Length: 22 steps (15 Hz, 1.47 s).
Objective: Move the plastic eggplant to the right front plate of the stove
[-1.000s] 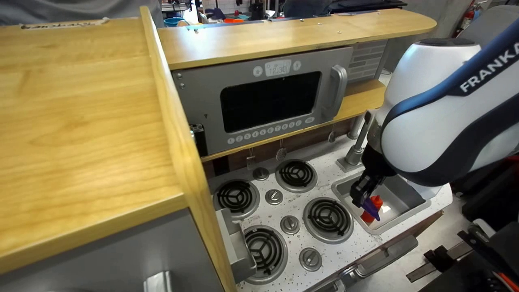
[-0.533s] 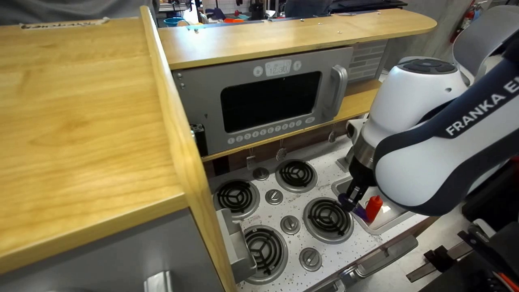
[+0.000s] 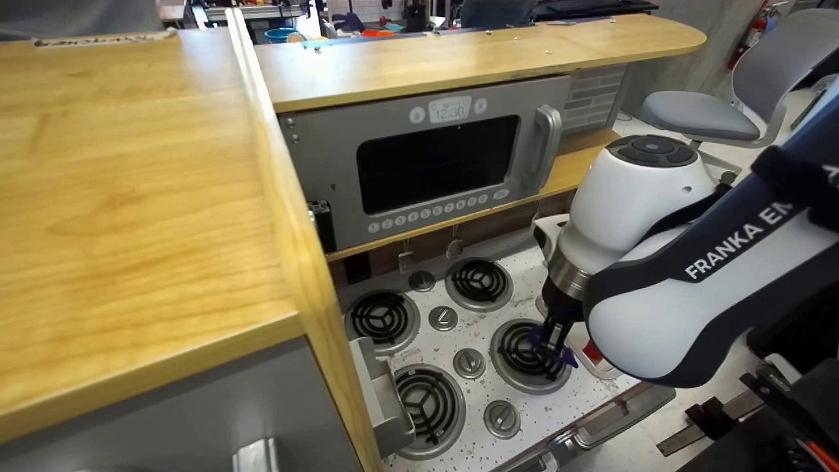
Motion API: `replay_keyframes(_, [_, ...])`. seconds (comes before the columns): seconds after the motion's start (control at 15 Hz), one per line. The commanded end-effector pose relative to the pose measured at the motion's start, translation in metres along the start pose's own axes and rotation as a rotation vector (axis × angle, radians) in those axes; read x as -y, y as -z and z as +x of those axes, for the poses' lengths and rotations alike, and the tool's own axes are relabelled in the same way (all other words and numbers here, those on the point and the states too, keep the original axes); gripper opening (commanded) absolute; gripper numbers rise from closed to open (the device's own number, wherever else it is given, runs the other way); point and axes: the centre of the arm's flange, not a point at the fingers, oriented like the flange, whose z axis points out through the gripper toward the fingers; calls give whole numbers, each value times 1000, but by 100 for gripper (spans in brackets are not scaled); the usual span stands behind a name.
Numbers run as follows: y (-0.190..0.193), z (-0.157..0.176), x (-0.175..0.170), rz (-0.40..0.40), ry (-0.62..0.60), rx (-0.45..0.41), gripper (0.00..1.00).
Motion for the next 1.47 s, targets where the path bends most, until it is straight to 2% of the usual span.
replay_keyframes(0.0, [-9,3,-5,-12,82,-20,9])
replay_keyframes(0.27, [-12,3,-9,-21,155,-12,9])
replay_keyframes(0.33, [-12,3,-10,-26,159,-10,59])
replay_keyframes(0.47, [-10,5,-13,-27,154,-7,67])
replay_keyframes(0.73, [4,5,-25,-49,111,-6,97])
replay_keyframes(1.0, [23,-13,-50,-40,-7,39,100])
replay_keyframes(1.4, [65,-63,-108,-39,-301,128,100])
